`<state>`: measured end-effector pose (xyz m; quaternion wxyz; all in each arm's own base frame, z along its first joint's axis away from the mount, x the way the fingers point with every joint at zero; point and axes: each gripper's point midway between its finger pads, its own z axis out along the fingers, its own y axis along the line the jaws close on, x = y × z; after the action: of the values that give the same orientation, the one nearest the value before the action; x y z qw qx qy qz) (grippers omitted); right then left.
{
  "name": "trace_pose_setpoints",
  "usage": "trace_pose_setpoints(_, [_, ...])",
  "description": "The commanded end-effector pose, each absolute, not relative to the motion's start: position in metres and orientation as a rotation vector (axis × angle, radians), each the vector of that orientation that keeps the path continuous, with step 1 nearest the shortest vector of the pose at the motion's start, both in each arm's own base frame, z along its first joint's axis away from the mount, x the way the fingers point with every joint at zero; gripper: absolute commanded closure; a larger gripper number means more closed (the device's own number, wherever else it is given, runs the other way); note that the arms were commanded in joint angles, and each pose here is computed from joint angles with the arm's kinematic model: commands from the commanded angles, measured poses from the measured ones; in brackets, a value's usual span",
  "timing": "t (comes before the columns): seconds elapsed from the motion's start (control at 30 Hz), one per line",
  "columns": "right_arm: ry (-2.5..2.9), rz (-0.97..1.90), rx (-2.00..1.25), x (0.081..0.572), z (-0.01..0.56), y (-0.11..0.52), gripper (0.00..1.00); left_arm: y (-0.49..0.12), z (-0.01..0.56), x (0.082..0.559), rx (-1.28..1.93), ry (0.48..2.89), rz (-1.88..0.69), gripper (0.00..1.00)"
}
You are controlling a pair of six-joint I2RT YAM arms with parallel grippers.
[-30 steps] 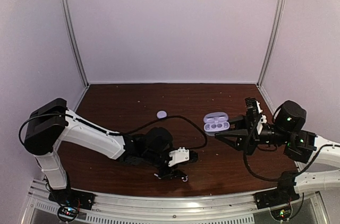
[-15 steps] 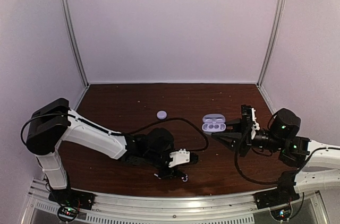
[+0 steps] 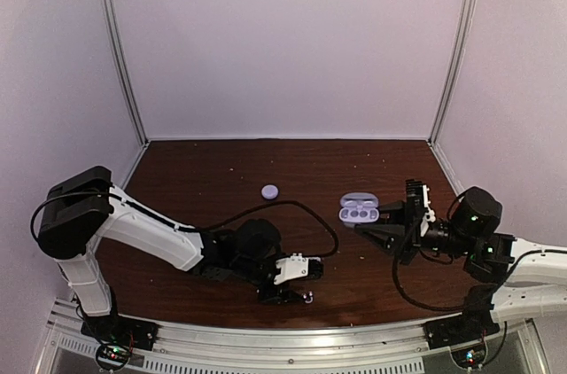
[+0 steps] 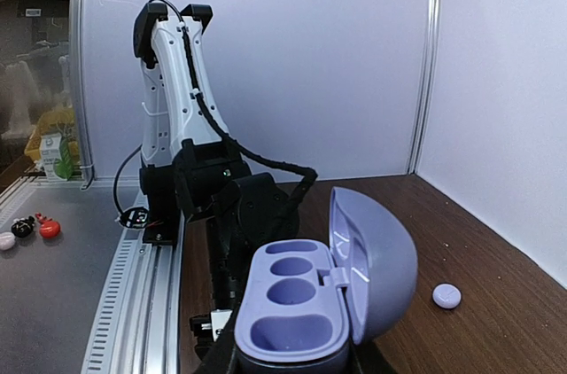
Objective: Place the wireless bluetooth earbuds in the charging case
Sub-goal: Move the left earbud to the center of the board.
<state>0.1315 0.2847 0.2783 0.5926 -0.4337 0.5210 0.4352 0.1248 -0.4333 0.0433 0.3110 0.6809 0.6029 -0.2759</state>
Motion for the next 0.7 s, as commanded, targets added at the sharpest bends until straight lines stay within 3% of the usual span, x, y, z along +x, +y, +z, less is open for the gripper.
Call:
trace_pose_setpoints(0.0, [1.176, 1.024, -0.96, 0.129, 0.289, 0.279, 0.95, -0.442, 0.045, 0.119, 1.814, 1.537, -0.756, 0.44])
trace_pose_setpoints(0.23, [1.171, 1.01, -0.938, 0.13, 0.29, 0.274, 0.95, -0.446, 0.03, 0.119, 1.874, 1.545, -0.691, 0.46])
trace_pose_setpoints(0.4, [1.176, 1.037, -0.929, 0.128, 0.289, 0.273, 0.94, -0.446, 0.025, 0.136, 1.848, 1.588, -0.579, 0.6])
trace_pose_setpoints(0.67, [1.161, 1.052, -0.971, 0.122, 0.288, 0.276, 0.94, -0.419, 0.028, 0.162, 1.798, 1.66, -0.448, 0.71])
